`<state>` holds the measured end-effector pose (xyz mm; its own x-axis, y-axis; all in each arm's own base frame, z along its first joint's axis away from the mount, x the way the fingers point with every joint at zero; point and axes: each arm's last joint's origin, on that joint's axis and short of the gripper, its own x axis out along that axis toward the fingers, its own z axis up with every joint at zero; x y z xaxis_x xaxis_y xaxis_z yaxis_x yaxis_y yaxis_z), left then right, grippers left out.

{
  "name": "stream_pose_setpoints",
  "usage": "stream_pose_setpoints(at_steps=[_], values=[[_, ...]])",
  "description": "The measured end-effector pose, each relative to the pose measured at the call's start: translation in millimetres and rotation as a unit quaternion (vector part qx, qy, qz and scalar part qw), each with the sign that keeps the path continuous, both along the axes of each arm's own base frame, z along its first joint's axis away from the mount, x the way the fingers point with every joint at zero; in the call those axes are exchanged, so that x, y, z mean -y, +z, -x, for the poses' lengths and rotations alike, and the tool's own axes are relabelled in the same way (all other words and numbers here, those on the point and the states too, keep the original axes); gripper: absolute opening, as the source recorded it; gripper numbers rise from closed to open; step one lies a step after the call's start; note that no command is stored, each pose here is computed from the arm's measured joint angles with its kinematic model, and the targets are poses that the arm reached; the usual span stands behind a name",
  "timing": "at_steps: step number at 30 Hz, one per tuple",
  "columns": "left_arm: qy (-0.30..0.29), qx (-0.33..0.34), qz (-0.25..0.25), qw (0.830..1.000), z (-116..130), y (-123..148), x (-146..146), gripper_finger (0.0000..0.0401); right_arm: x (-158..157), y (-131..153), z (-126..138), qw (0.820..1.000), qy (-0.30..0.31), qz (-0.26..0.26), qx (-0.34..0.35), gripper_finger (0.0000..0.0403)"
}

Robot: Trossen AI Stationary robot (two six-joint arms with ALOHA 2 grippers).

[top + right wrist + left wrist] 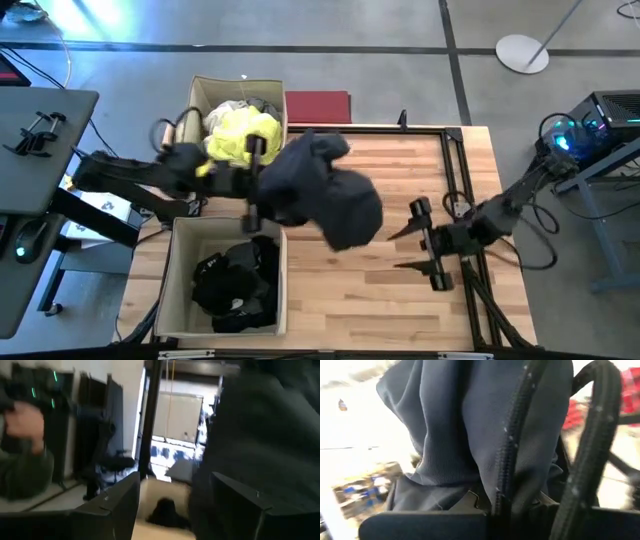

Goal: Sort clothes
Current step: Put the black shorts into the bottom laundry organizer

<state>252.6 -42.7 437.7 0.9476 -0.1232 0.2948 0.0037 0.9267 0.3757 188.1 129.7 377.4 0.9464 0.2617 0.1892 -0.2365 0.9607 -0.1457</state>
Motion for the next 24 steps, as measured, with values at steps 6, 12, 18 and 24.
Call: stream_pose_setpoints(at_steps=[6, 12, 18, 24], values=[[-0.056, -0.124, -0.011, 0.991, 31.8, 48.2, 29.7, 0.0001, -29.1, -24.1, -12.7, 0.998, -0.027, 0.017, -0.048, 0.0227], [-0.113, -0.271, -0.060, 0.954, 59.6, 67.6, 64.3, 0.0001, -55.9, -49.3, -22.5, 0.994, -0.073, 0.000, -0.086, 0.0227], [-0.099, -0.385, -0.047, 0.916, 91.2, 70.1, 94.7, 0.0001, -77.2, -63.9, -15.8, 0.990, -0.097, 0.005, -0.104, 0.0227], [0.036, -0.529, 0.025, 0.848, 102.4, 32.5, 113.6, 0.0001, -88.0, -68.1, -9.9, 0.990, -0.097, 0.007, -0.104, 0.0227]])
